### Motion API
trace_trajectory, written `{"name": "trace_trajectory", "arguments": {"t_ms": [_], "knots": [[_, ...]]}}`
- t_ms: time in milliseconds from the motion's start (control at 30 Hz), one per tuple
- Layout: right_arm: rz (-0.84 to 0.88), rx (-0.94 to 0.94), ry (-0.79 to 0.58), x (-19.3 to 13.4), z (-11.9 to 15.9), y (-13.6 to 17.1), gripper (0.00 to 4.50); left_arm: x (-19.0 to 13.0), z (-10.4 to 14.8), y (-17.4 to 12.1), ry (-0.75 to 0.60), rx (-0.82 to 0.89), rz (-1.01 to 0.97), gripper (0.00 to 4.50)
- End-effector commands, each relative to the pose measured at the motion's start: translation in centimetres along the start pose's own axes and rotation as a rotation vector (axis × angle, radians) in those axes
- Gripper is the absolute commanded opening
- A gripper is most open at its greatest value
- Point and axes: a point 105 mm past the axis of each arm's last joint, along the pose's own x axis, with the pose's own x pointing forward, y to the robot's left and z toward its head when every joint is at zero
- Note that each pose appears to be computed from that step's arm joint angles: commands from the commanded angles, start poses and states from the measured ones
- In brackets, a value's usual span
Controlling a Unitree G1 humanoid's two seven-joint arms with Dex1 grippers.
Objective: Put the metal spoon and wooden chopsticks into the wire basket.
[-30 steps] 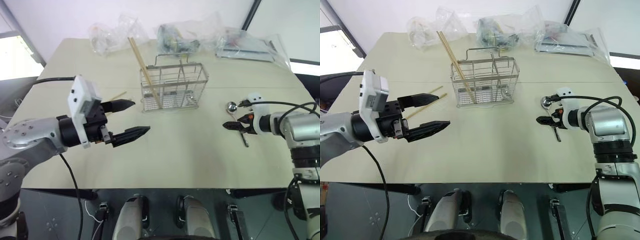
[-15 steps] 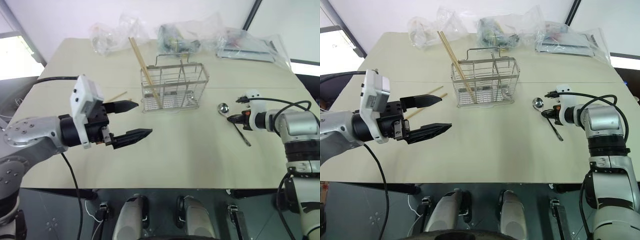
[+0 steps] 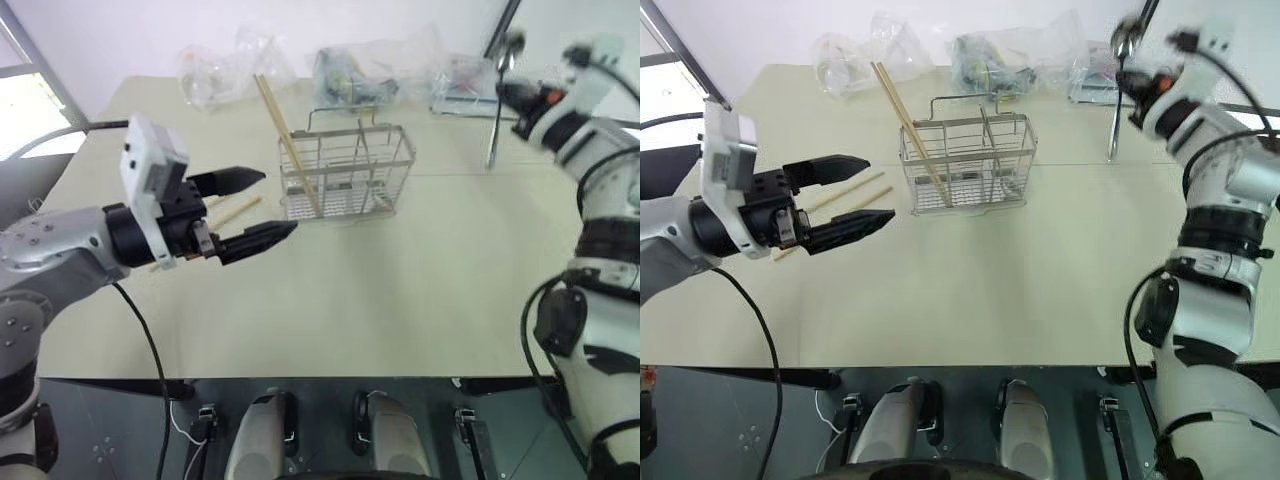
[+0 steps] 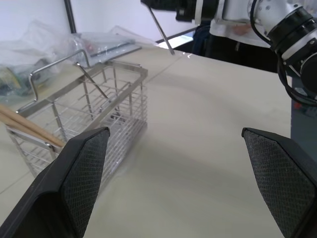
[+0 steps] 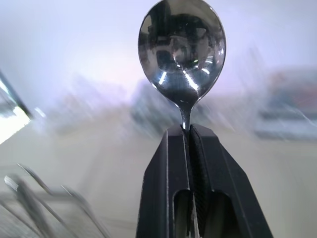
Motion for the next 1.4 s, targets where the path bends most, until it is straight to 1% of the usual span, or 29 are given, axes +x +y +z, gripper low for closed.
{"name": "trace_trajectory", "arguments": {"t_ms": [33, 133, 267, 333, 400, 533, 600, 667, 767, 900, 933, 1100, 1200, 1267, 1333, 1400], "knots": [[0.095, 0.098, -0.167, 1.8, 3.4, 3.7, 0.05, 0.4, 0.8, 0.3, -0.031, 0.038, 0.002, 4.50], [0.135, 0.146, -0.188, 3.1, 3.0, 5.8, 0.05, 0.7, 0.9, 0.4, -0.036, 0.043, 0.000, 4.50], [0.195, 0.192, -0.146, 4.4, 0.4, 8.4, 0.05, 0.8, 1.0, 0.3, -0.042, 0.052, 0.003, 4.50], [0.222, 0.176, -0.107, 4.6, -1.2, 9.4, 0.05, 0.6, 1.1, 0.4, -0.043, 0.059, 0.016, 4.50], [0.233, 0.166, -0.079, 4.6, -2.4, 9.8, 0.05, 0.5, 1.2, 0.5, -0.045, 0.062, 0.028, 4.50], [0.226, 0.136, 0.000, 3.9, -6.1, 9.4, 0.05, 0.1, 1.3, 0.5, -0.048, 0.065, 0.054, 4.50], [0.218, 0.125, 0.012, 3.6, -7.1, 9.2, 0.05, 0.0, 1.4, 0.5, -0.050, 0.066, 0.061, 4.50], [0.206, 0.154, 0.001, 3.3, -7.8, 8.8, 0.05, 0.0, 1.5, 0.5, -0.055, 0.064, 0.065, 4.50], [0.182, 0.163, -0.018, 3.2, -8.3, 8.3, 0.95, 0.0, 1.6, 0.5, -0.059, 0.064, 0.067, 4.50], [0.145, 0.145, -0.050, 3.2, -7.6, 7.5, 3.02, -0.1, 1.7, 0.7, -0.059, 0.063, 0.073, 4.50], [0.137, 0.141, -0.056, 3.1, -7.3, 7.1, 3.44, -0.1, 1.7, 0.8, -0.060, 0.063, 0.074, 4.50], [0.119, 0.108, -0.073, 2.7, -5.9, 5.8, 3.44, -0.1, 1.7, 1.2, -0.063, 0.064, 0.087, 4.50], [0.181, 0.088, -0.097, 2.1, -3.4, 5.6, 3.44, -0.8, 1.3, 2.6, -0.045, 0.068, 0.151, 4.50], [0.272, 0.095, -0.087, 1.4, -1.9, 6.1, 3.44, -1.8, 0.6, 4.7, -0.007, 0.067, 0.235, 4.50], [0.405, 0.078, -0.044, 0.1, -1.0, 7.2, 3.44, -3.2, -0.5, 6.9, 0.059, 0.072, 0.308, 4.50], [0.522, 0.038, -0.009, -1.4, -0.4, 8.1, 3.44, -4.4, -1.5, 8.5, 0.118, 0.076, 0.342, 4.50]]}}
